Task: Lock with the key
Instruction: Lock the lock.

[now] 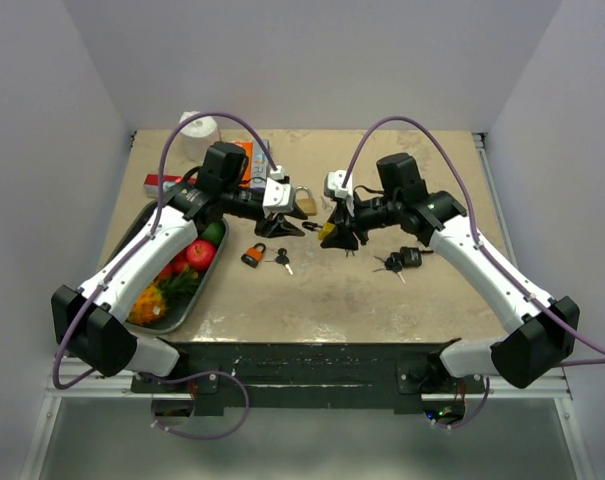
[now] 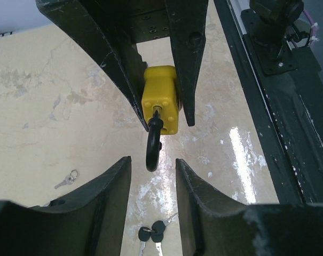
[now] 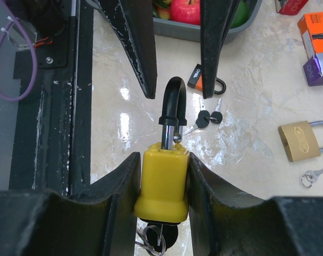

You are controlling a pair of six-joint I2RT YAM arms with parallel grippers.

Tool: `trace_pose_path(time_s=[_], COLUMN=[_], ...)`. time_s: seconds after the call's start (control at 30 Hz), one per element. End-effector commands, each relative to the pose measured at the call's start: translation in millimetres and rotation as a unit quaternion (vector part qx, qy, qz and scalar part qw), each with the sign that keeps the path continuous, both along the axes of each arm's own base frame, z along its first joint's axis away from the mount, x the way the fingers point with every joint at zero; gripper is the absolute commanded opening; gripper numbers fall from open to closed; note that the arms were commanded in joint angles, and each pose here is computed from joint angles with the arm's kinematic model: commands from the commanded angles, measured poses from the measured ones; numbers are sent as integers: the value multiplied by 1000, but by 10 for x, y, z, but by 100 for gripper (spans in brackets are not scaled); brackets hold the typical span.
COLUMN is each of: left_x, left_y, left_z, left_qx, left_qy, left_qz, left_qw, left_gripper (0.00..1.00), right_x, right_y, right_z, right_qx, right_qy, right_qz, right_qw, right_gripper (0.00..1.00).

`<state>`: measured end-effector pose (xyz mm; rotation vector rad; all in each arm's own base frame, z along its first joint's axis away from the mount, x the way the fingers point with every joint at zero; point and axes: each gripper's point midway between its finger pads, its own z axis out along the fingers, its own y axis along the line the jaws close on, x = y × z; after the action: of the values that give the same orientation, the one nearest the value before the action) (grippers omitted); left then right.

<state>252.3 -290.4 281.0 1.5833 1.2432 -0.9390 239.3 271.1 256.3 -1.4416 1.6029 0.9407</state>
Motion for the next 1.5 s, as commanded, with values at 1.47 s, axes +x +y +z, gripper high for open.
trace_pose_path(time_s=[1.47], left_x=[-494], left_y=[-619], left_z=[-35], left_qx=[-62], left_qy=[64], left_qz=[-125], left_qw=[988], left_gripper=[0], right_x=[-8], right_y=[770], right_z=[1007], right_qx=[156], right_qy=[-209], right_qz=[91], right_qw=[961], right_gripper=[0])
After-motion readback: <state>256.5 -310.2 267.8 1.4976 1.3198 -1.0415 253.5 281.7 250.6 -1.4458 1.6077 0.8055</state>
